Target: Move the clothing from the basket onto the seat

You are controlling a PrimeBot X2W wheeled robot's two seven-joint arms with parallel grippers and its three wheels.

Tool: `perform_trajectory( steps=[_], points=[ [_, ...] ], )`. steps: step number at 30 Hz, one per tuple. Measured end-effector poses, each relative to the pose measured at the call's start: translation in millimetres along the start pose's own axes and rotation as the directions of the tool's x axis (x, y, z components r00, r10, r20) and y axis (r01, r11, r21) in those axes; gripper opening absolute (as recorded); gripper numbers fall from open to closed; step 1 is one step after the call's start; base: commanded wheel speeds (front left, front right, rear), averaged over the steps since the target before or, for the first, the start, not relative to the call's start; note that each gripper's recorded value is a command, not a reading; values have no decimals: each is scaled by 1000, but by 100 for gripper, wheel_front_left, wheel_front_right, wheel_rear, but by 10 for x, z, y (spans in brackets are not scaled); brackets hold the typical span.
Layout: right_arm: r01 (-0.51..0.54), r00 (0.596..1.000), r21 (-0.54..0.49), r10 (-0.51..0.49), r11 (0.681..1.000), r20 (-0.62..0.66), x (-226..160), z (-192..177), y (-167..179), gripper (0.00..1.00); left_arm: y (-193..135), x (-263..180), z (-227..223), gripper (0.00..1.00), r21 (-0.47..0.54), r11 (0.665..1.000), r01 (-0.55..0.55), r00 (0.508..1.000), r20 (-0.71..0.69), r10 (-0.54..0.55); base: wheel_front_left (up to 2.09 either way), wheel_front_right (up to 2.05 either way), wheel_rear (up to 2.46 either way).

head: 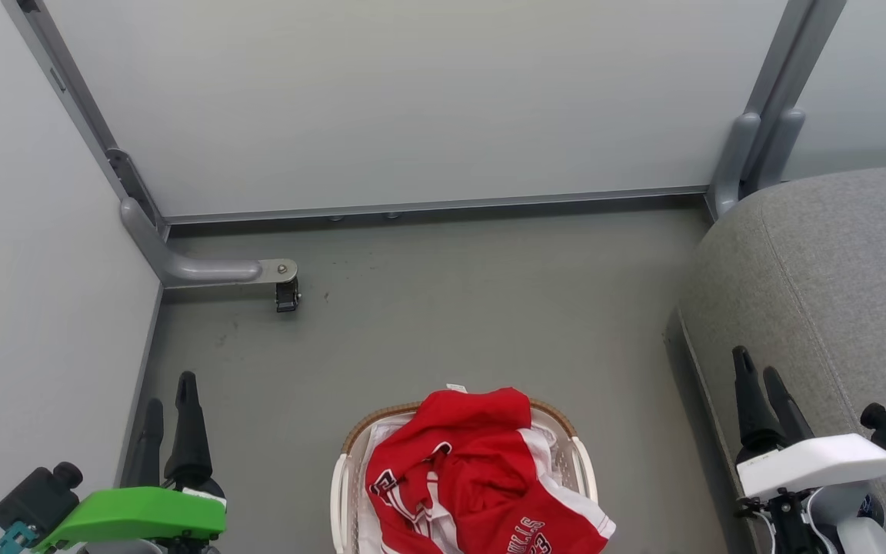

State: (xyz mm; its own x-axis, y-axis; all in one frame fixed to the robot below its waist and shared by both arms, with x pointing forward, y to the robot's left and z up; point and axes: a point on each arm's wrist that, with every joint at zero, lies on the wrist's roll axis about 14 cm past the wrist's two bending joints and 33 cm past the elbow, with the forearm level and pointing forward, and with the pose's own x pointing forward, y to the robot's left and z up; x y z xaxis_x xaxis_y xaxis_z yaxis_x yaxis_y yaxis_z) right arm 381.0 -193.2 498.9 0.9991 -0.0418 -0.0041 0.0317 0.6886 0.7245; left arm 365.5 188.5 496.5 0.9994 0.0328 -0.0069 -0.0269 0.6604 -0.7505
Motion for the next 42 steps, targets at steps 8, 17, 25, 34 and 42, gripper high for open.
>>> perform_trajectory(
  steps=[8,17,25,34,42],
  points=[
    [-28,1000,-123,27,992,-14,-20,-57,58,100,-3,-35,-50,100,124,992,11,1000,-11,-10,0,0,0],
    [-64,998,-240,58,969,-32,-31,-125,128,100,44,-81,-145,100,221,975,10,999,-36,-2,0,0,0],
    [-85,996,-318,76,944,-40,-40,-163,158,100,55,-104,-191,100,292,956,19,999,-46,-5,0,0,0],
    [-116,993,-392,103,912,-54,-49,-217,215,100,58,-132,-241,100,359,933,33,998,-58,-13,0,0,0],
    [-140,990,-452,125,881,-63,-56,-246,258,100,54,-152,-275,100,409,911,47,998,-65,-23,0,0,0]
  ],
)
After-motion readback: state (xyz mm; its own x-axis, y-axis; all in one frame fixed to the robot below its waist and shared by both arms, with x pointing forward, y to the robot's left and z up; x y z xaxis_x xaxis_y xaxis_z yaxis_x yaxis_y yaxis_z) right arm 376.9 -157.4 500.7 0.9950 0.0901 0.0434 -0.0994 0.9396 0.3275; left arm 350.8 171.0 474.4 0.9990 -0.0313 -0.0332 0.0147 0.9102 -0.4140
